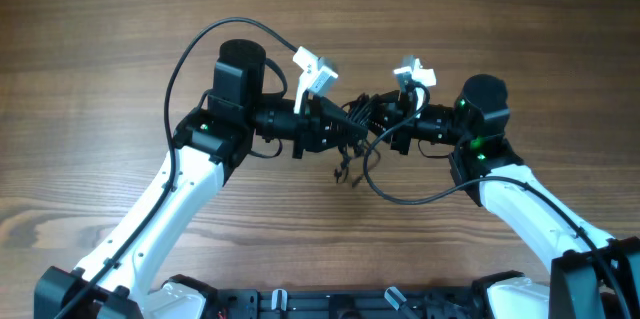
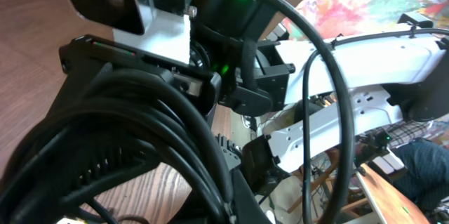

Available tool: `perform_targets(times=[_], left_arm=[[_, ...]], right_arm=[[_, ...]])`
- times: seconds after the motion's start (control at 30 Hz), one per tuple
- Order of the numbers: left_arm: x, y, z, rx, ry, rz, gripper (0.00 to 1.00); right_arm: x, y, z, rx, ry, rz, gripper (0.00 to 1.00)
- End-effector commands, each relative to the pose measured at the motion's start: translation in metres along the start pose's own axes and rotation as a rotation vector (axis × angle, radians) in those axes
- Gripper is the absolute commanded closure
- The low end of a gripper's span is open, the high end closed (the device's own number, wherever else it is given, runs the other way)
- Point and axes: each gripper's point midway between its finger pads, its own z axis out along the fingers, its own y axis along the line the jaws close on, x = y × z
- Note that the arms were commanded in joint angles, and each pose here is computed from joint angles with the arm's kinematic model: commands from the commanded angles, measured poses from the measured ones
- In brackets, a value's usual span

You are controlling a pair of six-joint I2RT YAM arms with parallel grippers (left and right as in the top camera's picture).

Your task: Untangle cables

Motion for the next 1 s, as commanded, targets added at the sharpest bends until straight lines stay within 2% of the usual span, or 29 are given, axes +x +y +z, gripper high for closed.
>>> perform_targets(times=[0.0, 0.03, 0.07, 0.1, 0.27, 0.33, 0.5, 0.6, 0.67, 0.77, 0.8, 0.87, 0.97], left_arm=[[-0.002, -0.011, 0.001, 0.051, 0.008, 0.020, 0.69], [-0.003, -0.008, 0.001, 0.031, 0.003, 0.020, 0.54], [-0.004, -0.005, 0.001, 0.013, -0.001, 0.020, 0.13], [-0.006, 0.002, 0.001, -0.024, -0.009, 0.018, 0.00], [-0.015, 0.041, -0.005, -0.250, -0.080, -0.127, 0.00], [-0.018, 0.053, -0.009, -0.323, -0.112, -0.170, 0.00], [-0.025, 0.089, -0.027, -0.545, -0.186, -0.192, 0.00], [-0.018, 0.109, -0.041, -0.684, -0.198, -0.229, 0.00], [-0.012, 0.120, -0.051, -0.766, -0.197, -0.256, 0.00], [-0.004, 0.129, -0.065, -0.821, -0.192, -0.293, 0.01], [-0.001, 0.132, -0.070, -0.834, -0.191, -0.311, 0.06], [0.007, 0.135, -0.078, -0.842, -0.163, -0.325, 0.23], [0.016, 0.129, -0.075, -0.790, -0.085, -0.258, 0.34]], right_arm=[[-0.012, -0.023, -0.003, 0.134, -0.069, 0.091, 0.96], [-0.011, -0.029, -0.006, 0.159, -0.076, 0.163, 0.96], [-0.011, -0.032, -0.008, 0.169, -0.081, 0.227, 0.96], [-0.010, -0.037, -0.013, 0.183, -0.089, 0.311, 0.96], [0.008, -0.064, -0.036, 0.278, -0.099, 0.669, 0.96], [0.021, -0.069, -0.040, 0.304, -0.069, 0.730, 0.95], [0.057, -0.062, -0.043, 0.317, 0.093, 0.667, 0.95], [0.067, -0.071, -0.054, 0.445, 0.209, 0.633, 0.95], [0.063, -0.080, -0.073, 0.608, 0.331, 0.539, 0.95], [0.031, -0.082, -0.092, 0.729, 0.426, 0.387, 0.95], [0.020, -0.080, -0.094, 0.744, 0.440, 0.342, 0.95], [0.003, -0.074, -0.092, 0.755, 0.465, 0.260, 0.95], [0.002, -0.071, -0.086, 0.785, 0.523, 0.161, 0.95]])
